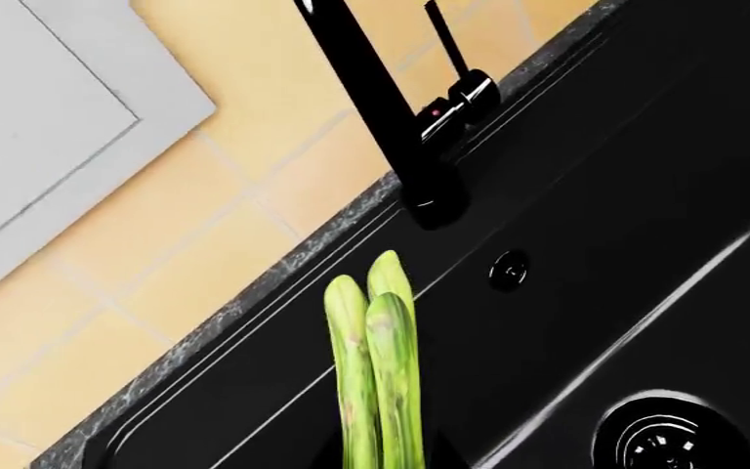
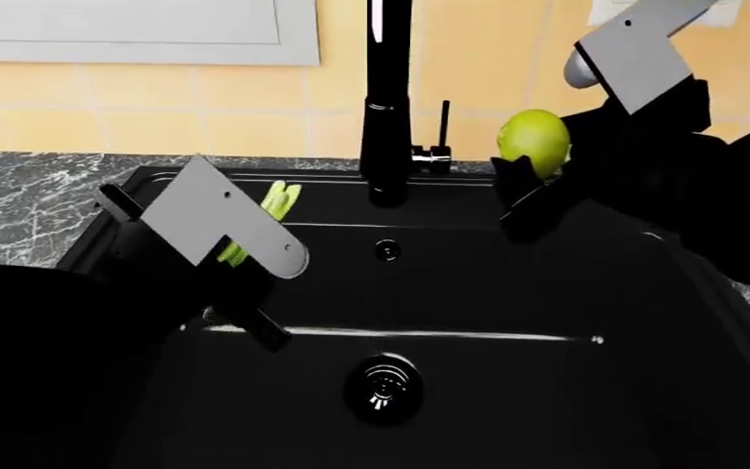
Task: Pick up the fruits and vegetables and place them in the sink. Turn on the sink faucet to wash them. Then turn the sink off and put them in the tray.
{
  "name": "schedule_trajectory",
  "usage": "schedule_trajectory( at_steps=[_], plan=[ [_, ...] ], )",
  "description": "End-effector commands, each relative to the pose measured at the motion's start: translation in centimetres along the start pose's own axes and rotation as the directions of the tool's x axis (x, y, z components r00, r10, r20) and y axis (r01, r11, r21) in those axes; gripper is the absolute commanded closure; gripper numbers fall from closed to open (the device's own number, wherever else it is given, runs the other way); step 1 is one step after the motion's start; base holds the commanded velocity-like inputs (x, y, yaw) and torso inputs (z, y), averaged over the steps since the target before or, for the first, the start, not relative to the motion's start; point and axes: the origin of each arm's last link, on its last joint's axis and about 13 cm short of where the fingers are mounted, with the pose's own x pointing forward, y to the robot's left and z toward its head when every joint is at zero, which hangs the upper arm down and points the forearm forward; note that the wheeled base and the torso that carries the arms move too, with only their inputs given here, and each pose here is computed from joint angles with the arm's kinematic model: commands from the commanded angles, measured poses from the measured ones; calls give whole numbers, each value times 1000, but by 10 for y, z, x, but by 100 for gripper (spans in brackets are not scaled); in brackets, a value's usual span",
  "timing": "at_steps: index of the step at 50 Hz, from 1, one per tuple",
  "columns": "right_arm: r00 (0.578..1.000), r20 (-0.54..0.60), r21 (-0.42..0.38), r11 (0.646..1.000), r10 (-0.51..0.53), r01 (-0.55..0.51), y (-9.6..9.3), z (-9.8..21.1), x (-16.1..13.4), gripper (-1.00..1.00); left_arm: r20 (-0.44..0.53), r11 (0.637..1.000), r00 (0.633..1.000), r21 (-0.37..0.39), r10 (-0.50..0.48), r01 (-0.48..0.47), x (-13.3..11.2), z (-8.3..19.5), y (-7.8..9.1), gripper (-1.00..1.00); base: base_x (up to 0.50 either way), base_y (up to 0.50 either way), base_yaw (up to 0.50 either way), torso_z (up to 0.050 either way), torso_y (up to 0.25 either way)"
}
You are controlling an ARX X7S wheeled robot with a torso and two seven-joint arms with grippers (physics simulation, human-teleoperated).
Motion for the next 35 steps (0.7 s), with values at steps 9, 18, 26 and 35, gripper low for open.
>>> schedule_trajectory(
  at_steps=[9, 18, 26, 35],
  plan=[
    [999, 35, 0, 1000, -12, 12, -1, 4, 5, 100, 96, 999, 994, 22, 48, -50, -32, 12, 7, 100, -500, -20, 0, 0, 0],
    [995, 94, 30, 999, -26, 24, -1, 10, 11, 100, 191, 995, 977, -40, 96, -90, -38, 42, 38, 100, -52, -95, 0, 0, 0],
    [994, 105, 29, 999, -20, 17, 1, 12, 14, 100, 211, 995, 973, -51, 96, -87, -45, 45, 35, 100, -24, -409, 0, 0, 0],
    [995, 102, 9, 1000, -3, 2, 4, 10, 18, 100, 160, 994, 982, -55, 105, -98, -47, 37, 29, 100, -166, -152, 0, 0, 0]
  ],
)
